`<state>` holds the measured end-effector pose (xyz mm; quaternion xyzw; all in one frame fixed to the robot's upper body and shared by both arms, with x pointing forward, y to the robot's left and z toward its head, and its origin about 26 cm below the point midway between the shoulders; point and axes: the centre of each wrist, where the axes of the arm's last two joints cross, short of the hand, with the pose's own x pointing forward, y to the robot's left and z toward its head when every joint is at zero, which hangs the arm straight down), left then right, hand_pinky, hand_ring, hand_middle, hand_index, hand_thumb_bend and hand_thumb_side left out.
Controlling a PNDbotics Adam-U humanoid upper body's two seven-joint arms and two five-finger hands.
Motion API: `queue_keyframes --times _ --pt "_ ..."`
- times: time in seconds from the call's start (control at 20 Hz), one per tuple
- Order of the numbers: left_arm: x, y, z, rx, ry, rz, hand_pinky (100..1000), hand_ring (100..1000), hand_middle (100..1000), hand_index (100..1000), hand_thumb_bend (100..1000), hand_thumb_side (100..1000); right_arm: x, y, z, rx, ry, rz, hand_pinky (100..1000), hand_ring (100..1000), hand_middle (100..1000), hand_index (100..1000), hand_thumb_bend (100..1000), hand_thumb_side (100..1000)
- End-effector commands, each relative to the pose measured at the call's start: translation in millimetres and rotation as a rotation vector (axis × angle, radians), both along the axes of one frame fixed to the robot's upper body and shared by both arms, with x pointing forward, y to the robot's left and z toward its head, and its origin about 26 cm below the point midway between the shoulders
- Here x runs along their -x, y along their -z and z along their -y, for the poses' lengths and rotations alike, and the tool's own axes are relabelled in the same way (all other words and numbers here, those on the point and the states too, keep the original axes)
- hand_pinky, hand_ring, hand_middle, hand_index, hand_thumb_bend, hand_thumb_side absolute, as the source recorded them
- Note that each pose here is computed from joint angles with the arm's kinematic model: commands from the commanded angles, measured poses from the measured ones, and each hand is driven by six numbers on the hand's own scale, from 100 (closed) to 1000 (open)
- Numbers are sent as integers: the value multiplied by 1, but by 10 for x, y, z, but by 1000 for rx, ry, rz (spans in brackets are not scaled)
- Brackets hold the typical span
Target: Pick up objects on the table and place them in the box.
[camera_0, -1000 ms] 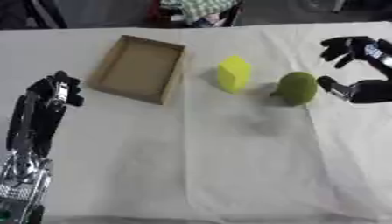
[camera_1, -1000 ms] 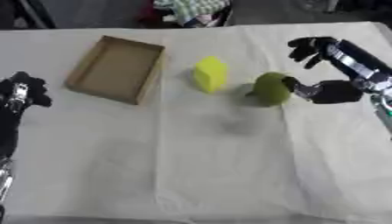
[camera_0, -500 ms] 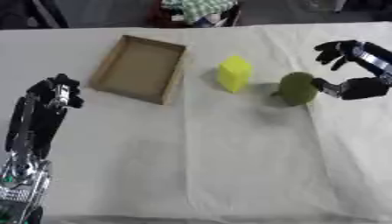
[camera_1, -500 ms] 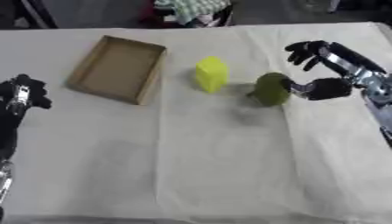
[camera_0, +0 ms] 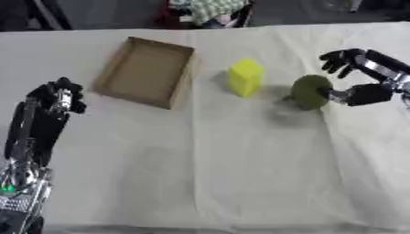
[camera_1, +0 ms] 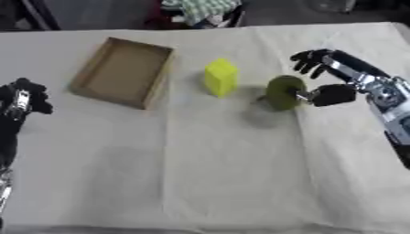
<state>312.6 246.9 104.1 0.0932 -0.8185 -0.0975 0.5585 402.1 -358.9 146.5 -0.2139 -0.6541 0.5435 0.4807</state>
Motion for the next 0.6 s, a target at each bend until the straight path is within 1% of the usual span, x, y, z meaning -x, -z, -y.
queue_keyframes --times 0.05,0.45,0.6 --pt "-11 -76 -15 -13 9 24 527 484 483 601 100 679 -45 -91 37 41 2 11 673 760 736 912 346 482" --pt "-12 -78 -4 -12 14 24 527 485 484 601 100 680 -110 -13 37 68 14 0 675 761 739 913 346 483" --pt "-13 -79 2 -11 16 24 527 485 484 601 100 680 -132 76 67 89 41 -34 679 764 742 910 347 463"
